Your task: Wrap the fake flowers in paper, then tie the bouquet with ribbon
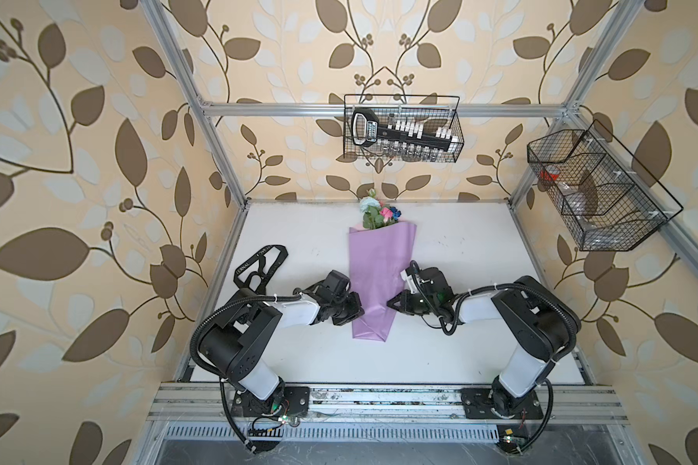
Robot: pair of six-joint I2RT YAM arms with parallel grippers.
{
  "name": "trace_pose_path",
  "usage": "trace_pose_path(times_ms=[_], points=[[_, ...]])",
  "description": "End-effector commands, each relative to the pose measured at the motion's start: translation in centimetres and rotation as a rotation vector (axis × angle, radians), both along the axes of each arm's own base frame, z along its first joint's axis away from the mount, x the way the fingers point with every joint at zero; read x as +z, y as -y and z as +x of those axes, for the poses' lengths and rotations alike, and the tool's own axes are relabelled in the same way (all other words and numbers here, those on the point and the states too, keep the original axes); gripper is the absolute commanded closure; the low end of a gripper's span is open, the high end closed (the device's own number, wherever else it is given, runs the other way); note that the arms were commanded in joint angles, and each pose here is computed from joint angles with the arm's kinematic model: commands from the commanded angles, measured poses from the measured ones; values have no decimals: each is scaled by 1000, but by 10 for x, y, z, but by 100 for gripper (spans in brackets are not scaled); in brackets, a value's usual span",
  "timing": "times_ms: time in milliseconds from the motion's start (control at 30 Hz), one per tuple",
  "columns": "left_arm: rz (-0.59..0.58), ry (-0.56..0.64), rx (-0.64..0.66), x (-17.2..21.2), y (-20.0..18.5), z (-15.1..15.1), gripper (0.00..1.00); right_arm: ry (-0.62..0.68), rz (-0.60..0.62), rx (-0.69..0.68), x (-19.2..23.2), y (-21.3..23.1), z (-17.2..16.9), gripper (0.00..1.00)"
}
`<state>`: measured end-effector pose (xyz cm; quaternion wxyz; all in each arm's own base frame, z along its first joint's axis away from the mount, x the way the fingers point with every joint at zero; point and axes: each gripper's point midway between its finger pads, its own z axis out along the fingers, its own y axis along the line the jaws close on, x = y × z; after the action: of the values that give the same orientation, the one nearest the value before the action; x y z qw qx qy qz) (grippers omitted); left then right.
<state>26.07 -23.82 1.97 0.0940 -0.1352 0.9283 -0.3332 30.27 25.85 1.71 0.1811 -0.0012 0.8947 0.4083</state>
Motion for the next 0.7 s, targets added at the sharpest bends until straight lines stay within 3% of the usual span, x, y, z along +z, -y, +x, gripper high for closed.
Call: trace_pose_path(times_ms=[0, 300, 667], points=[[115, -117, -16, -34, -19, -27, 95, 29, 19, -9, 2, 5, 20, 85], [116, -131, -26, -37, -18, -30, 96, 29, 59, -92, 0, 26, 71, 86], [107, -131, -29, -34, -17, -31, 96, 56, -27, -339, 1, 90, 176, 86]])
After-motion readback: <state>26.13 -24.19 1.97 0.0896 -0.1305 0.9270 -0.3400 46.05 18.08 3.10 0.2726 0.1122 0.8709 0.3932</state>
